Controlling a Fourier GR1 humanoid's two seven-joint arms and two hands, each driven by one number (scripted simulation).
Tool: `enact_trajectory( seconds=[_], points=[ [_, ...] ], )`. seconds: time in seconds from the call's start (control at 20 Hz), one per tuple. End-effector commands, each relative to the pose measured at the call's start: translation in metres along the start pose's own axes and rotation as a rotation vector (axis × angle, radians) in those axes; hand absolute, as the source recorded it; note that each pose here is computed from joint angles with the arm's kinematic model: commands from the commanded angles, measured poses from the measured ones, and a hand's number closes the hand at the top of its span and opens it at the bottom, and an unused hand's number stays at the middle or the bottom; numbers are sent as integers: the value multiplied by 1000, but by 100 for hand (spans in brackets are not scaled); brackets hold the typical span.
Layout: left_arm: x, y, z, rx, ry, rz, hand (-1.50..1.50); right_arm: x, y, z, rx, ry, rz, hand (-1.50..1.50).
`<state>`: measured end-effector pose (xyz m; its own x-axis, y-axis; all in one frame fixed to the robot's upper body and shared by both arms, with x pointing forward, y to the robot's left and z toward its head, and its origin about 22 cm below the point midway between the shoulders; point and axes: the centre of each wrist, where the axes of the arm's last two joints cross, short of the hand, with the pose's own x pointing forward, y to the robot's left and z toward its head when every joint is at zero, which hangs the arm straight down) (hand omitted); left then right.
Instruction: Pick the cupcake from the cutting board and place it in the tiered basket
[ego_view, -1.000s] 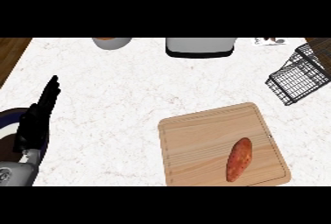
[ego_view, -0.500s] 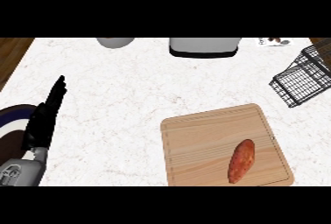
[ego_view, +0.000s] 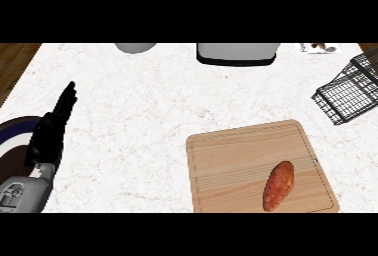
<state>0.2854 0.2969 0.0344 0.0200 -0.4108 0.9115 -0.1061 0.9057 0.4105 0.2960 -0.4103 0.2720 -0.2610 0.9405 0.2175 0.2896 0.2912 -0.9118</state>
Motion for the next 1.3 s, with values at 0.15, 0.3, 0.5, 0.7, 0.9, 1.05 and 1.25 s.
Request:
enact_trajectory(
  seconds=[0.15,0.3,0.5,0.7,0.9,1.05,1.25],
  points=[
    [0,-12,3,6,-5,-5,0,-31,10,-41,-41,25,109,150],
    [7,-9,3,-19,-10,-3,0,-63,13,-36,22,-4,106,150],
    [-9,-10,4,-10,-6,6,0,-71,18,-48,88,-39,60,150],
    [0,-6,0,-4,-6,13,0,-96,41,-36,132,-30,-19,150],
    [6,-11,-4,-18,-11,11,0,-95,65,-41,262,-18,-64,150],
    [4,-10,-2,-8,-9,3,0,-108,70,-33,309,169,-210,-150],
    [3,-20,1,0,-7,-7,0,-111,68,-34,301,120,-236,-150]
  ],
)
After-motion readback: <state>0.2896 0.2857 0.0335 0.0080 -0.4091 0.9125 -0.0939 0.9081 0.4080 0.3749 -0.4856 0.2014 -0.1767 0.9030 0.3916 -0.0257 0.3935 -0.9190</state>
